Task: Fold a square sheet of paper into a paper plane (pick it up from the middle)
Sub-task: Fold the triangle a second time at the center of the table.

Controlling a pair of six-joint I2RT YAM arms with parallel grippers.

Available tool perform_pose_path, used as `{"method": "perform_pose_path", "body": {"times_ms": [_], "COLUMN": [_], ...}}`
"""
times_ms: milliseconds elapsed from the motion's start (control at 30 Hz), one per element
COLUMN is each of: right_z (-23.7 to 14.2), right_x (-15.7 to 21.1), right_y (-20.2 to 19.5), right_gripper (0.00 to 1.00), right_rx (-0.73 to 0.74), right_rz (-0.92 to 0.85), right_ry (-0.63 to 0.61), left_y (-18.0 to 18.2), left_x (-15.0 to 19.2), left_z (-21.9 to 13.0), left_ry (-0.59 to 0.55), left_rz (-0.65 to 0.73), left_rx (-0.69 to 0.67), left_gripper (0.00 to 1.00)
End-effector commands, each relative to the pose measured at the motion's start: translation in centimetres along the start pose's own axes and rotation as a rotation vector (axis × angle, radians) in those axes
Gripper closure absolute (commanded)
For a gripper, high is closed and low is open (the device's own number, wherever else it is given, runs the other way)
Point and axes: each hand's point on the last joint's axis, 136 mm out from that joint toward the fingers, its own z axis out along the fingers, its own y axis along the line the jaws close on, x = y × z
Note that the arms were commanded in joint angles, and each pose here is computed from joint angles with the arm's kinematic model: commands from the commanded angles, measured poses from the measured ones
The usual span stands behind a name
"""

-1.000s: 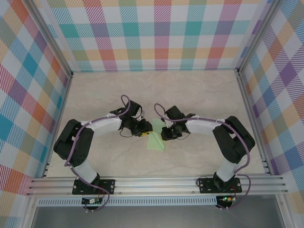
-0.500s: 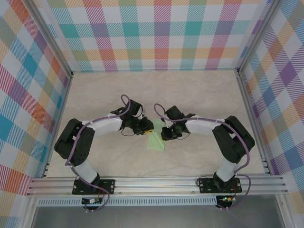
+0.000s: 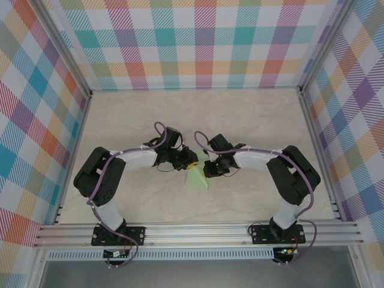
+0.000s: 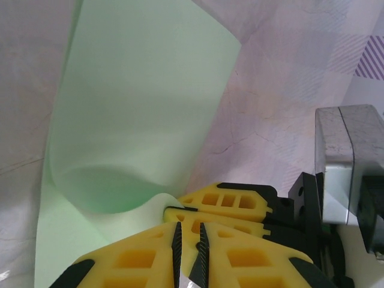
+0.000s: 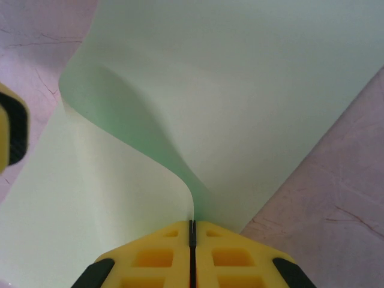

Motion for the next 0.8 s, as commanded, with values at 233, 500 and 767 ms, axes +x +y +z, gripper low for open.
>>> {"method": "perform_pose_path", "body": {"times_ms": [233, 500, 767], "right_z": [0.3, 0.4, 0.4], "right_x": [-0.3, -0.1, -0.2], "right_y": [-0.1, -0.3, -0.3], "right_gripper": [0.92, 0.92, 0.91], "right_rx": [-0.003, 0.003, 0.002], "right_rz": [0.014, 0.014, 0.012], "right_ry": [-0.006, -0.001, -0.002], "left_y": [1.5, 1.4, 2.2], "left_x": [1.2, 1.2, 1.5], "left_z": [1.6, 2.4, 2.5], "left_ry": [0.041, 0.055, 0.061], "left_rz": [-0.028, -0.038, -0.048], "left_rx": [-0.026, 0.008, -0.016], "left_gripper": [0.82, 0.82, 0.81]}}
